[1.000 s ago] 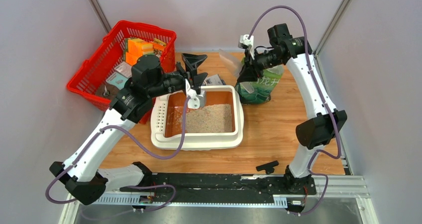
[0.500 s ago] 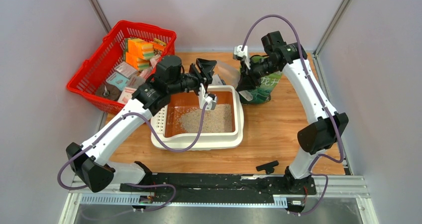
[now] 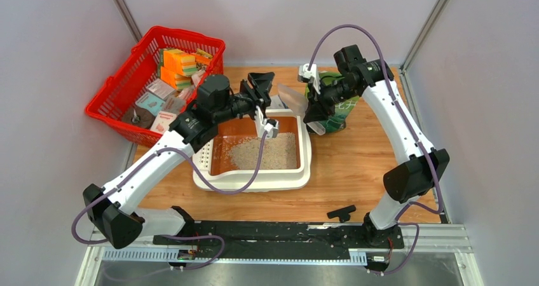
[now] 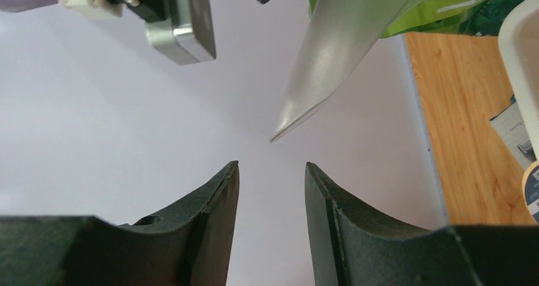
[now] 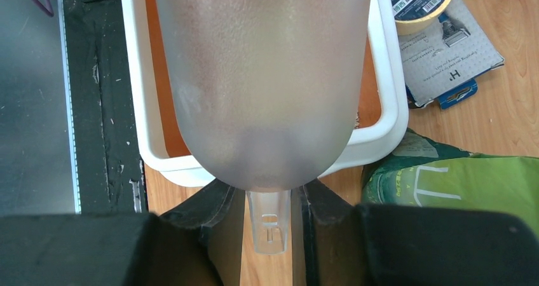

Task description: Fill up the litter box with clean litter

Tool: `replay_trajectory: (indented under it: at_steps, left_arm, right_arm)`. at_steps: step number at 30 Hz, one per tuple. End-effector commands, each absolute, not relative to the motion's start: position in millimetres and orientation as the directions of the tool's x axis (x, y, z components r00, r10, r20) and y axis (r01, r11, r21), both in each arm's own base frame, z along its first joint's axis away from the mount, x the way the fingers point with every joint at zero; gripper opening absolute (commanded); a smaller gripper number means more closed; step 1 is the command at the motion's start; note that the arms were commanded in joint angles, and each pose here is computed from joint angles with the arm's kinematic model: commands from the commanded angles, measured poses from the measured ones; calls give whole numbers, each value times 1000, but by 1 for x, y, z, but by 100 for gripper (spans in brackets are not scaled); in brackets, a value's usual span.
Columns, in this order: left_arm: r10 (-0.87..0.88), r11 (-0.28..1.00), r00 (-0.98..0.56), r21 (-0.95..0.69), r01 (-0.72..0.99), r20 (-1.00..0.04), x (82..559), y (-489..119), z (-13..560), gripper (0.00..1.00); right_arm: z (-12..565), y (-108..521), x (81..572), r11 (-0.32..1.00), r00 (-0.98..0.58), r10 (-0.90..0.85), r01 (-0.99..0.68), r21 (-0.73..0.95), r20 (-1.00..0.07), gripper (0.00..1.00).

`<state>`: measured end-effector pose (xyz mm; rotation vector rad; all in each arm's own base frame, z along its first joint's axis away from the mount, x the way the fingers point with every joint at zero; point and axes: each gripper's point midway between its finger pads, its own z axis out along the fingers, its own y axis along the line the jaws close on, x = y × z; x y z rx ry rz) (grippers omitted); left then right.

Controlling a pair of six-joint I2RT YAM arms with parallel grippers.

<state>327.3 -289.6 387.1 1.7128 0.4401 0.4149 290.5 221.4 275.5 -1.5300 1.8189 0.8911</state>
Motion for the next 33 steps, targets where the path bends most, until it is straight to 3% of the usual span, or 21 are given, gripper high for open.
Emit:
replay_trajectory:
  at_steps: [1,6,15,20,23,24,25,26,28,29,31,33]
  left_arm:
    - [521,-72,852,997,-12,48,311,-277,417,54]
    - [352,-208,932,978,-14,88,270,-285,381,58]
    - [372,-229,918,972,-56,141,273,-301,361,53]
    - [431,-242,887,968,-64,166,290,-302,362,36]
    - [460,-269,868,961,-64,186,300,-302,357,16]
    - [466,-274,864,960,-61,188,303,-302,357,2]
    - [472,-282,863,958,-45,180,305,-303,352,0]
    - [485,-283,858,959,-29,169,307,-302,350,0]
    - [512,-271,849,962,19,128,310,-299,348,0]
    - [547,-262,833,962,75,84,312,-293,343,0]
    - [591,-237,806,960,147,22,315,-286,343,0]
    - [661,-109,737,954,278,-139,318,-277,356,0]
  right_arm:
    - [274,197,222,162,-366,-674,-921,355,-642,0]
    - [280,206,229,179,-347,-699,-931,317,-626,0]
    - [272,214,226,119,-235,-779,-966,231,-581,0]
    - [269,207,228,99,-187,-801,-978,181,-568,0]
    - [268,206,226,88,-176,-804,-980,179,-569,0]
    - [267,206,225,86,-177,-804,-979,184,-568,0]
    - [268,207,226,86,-177,-801,-979,184,-571,4]
    - [271,207,228,94,-177,-798,-981,172,-576,21]
    - [279,203,239,136,-195,-788,-980,144,-583,42]
    - [300,202,249,164,-185,-759,-982,91,-624,58]
    - [330,191,264,243,-231,-664,-966,87,-711,67]
    - [372,184,277,322,-234,-540,-945,58,-809,79]
